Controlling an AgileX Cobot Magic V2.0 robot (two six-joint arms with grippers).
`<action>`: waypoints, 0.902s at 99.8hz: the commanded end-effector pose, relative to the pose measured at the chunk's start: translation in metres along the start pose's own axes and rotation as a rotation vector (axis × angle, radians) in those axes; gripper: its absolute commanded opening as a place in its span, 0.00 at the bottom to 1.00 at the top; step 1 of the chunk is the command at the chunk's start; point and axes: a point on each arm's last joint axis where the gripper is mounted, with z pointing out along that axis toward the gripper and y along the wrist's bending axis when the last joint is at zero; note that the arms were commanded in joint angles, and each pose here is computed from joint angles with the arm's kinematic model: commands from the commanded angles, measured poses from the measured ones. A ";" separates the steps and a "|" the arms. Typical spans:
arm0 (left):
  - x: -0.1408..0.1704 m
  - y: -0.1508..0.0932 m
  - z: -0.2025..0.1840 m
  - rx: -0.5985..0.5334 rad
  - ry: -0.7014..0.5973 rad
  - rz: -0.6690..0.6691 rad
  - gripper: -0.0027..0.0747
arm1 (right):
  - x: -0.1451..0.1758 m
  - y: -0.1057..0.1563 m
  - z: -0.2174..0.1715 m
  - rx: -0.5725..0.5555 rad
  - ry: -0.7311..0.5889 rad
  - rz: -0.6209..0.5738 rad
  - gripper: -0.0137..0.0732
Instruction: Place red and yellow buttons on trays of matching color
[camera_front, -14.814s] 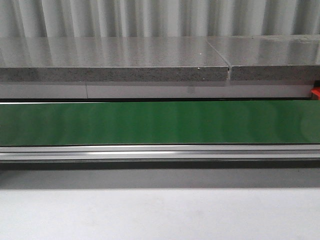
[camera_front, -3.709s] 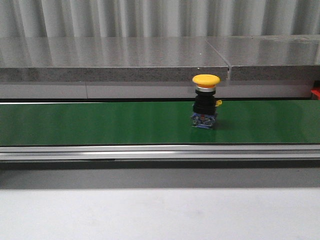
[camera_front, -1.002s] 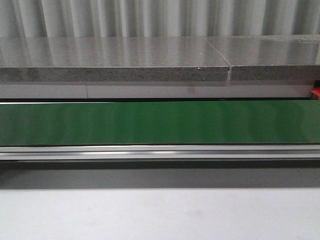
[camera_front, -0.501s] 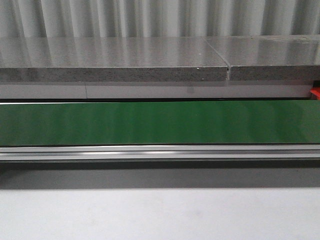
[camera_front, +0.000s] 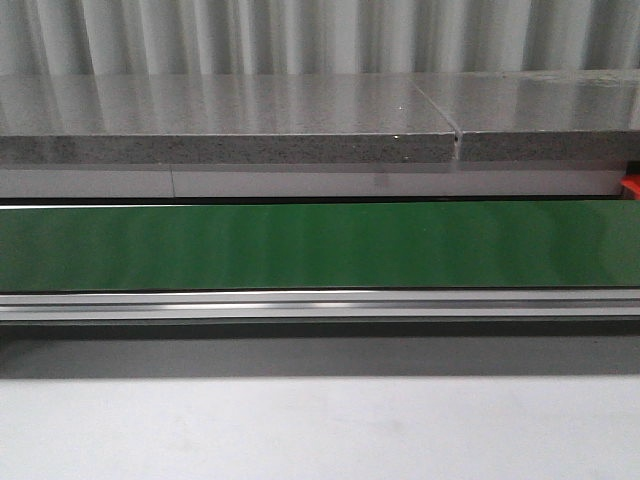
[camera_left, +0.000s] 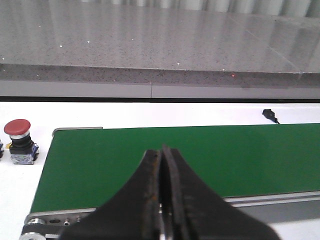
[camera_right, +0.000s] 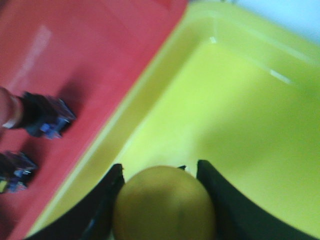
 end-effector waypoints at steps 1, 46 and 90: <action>-0.014 -0.002 -0.002 0.018 -0.085 -0.014 0.01 | -0.003 0.005 -0.011 0.025 -0.116 0.006 0.34; -0.014 -0.002 -0.002 0.018 -0.085 -0.014 0.01 | 0.028 0.019 0.015 0.052 -0.086 -0.049 0.34; -0.014 -0.002 -0.002 0.018 -0.085 -0.014 0.01 | 0.029 0.018 0.015 0.053 -0.085 -0.048 0.66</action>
